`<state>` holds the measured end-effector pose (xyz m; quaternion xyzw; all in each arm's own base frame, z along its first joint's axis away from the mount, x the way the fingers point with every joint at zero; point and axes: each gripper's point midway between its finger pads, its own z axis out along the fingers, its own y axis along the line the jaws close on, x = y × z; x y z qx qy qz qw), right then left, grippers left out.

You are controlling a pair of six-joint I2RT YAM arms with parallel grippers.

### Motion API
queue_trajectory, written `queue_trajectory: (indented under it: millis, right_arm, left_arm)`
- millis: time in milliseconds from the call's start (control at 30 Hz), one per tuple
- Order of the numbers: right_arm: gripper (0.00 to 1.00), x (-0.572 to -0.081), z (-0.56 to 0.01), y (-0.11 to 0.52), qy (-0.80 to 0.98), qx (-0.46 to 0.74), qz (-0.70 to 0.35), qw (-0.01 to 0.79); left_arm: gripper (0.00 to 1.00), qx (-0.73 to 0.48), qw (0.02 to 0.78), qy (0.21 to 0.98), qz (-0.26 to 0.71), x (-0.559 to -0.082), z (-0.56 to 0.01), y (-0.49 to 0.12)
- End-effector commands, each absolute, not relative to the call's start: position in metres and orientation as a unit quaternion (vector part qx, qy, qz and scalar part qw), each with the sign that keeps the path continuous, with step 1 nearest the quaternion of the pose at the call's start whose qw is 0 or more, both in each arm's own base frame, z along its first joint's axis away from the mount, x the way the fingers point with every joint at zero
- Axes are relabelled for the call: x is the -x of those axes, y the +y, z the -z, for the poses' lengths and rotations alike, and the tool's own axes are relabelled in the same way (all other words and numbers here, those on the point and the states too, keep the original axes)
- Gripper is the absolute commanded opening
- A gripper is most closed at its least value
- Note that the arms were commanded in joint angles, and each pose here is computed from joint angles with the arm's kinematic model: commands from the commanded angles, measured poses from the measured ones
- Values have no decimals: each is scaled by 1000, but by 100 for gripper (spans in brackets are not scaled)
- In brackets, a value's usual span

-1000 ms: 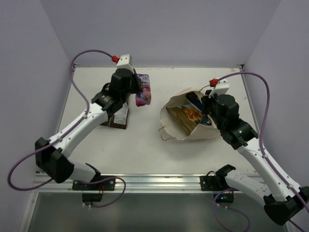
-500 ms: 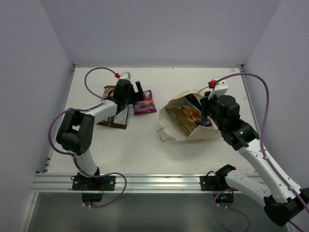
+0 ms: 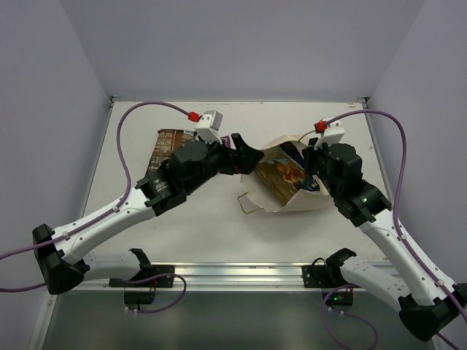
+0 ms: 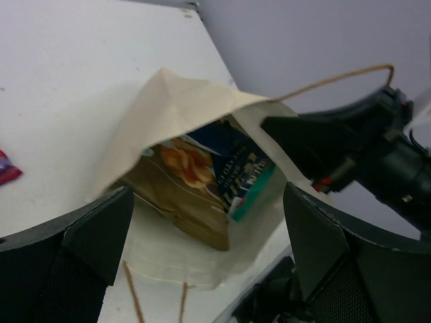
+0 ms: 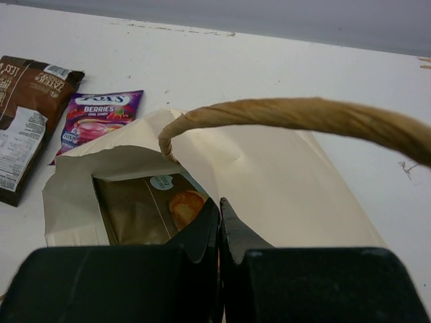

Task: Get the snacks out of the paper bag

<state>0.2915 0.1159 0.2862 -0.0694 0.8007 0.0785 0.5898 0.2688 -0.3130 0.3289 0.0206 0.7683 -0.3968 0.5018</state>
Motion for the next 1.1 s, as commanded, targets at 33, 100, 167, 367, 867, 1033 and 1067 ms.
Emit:
queue_trajectory:
  millis: [33, 100, 167, 367, 867, 1033, 1067]
  right_arm:
    - [0, -293, -276, 110, 808, 71, -61, 582]
    - [0, -293, -276, 111, 807, 70, -64, 582]
    - [0, -292, -277, 111, 806, 69, -66, 584]
    - [0, -288, -277, 110, 803, 68, -71, 587]
    - [0, -285, -288, 121, 796, 62, -112, 592]
    - [0, -285, -287, 122, 795, 59, -117, 592]
    - [0, -285, -287, 122, 795, 58, -118, 593]
  left_arm:
    - [100, 2, 468, 811, 352, -244, -280, -347]
    - [100, 1, 452, 821, 349, -228, -261, -369]
    - [100, -1, 445, 826, 346, -216, -250, -381]
    - [99, 40, 432, 840, 325, -212, -217, -390]
    - [87, 57, 428, 855, 287, -239, -178, -427]
    - [65, 76, 420, 856, 291, -251, -166, -431]
    - [62, 78, 417, 855, 297, -252, -166, -433]
